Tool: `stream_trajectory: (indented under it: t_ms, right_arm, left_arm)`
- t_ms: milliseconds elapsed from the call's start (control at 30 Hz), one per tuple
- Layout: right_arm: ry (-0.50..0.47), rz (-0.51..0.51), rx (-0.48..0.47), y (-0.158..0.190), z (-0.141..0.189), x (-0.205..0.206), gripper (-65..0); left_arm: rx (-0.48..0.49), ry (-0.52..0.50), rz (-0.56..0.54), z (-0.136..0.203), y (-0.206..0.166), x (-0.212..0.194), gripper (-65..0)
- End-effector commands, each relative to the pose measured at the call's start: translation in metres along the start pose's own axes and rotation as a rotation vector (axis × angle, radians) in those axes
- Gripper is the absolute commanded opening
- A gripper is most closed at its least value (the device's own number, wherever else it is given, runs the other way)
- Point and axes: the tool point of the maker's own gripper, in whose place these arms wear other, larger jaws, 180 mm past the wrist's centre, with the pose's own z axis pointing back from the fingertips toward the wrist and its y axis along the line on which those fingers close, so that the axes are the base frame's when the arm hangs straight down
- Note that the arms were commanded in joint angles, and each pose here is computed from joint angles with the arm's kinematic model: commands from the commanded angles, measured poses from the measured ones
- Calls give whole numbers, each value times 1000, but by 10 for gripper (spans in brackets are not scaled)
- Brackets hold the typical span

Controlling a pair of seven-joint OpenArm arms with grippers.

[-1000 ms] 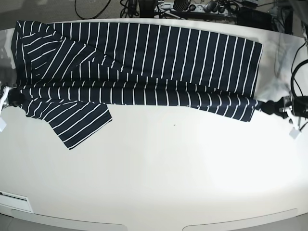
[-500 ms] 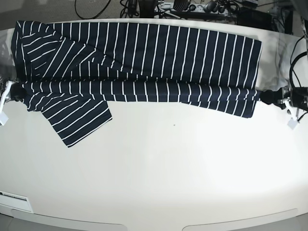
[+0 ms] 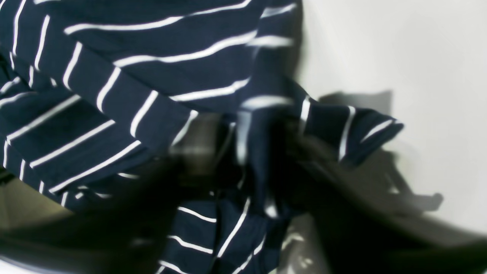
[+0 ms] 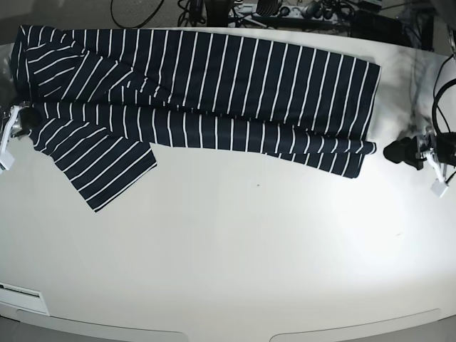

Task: Fold the T-shirt properly
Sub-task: 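Release the hem and pull both grippers back from the shirt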

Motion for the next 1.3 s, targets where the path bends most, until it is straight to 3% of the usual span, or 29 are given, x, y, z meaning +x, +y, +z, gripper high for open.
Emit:
stream_trajectory:
  t_ms: [0, 167, 467, 667, 900, 1067, 1267]
  right_arm:
    - [-44, 32, -21, -7, 19, 19, -242]
    - [-135, 36, 82, 8, 40, 52, -223]
    - [-397, 66, 152, 25, 60, 122, -223]
    - [-489, 63, 15, 13, 23, 136, -223]
    - [-470, -13, -150, -3, -19, 131, -223]
    - [-414, -123, -141, -11, -52, 109, -221]
    - [-427, -242, -125, -31, -69, 95, -213]
  left_arm:
    - [35, 5, -12, 12, 4, 4, -246]
    - [34, 4, -14, 12, 4, 4, -246]
    - [29, -19, -55, 16, -1, 15, -246]
    - [1, -148, -143, 38, -26, 66, -246]
    - [-10, -256, -273, 66, -63, 115, -246]
    - [-13, -281, -317, 73, -80, 127, -246]
    - [-10, -280, -314, 74, -81, 127, -246]
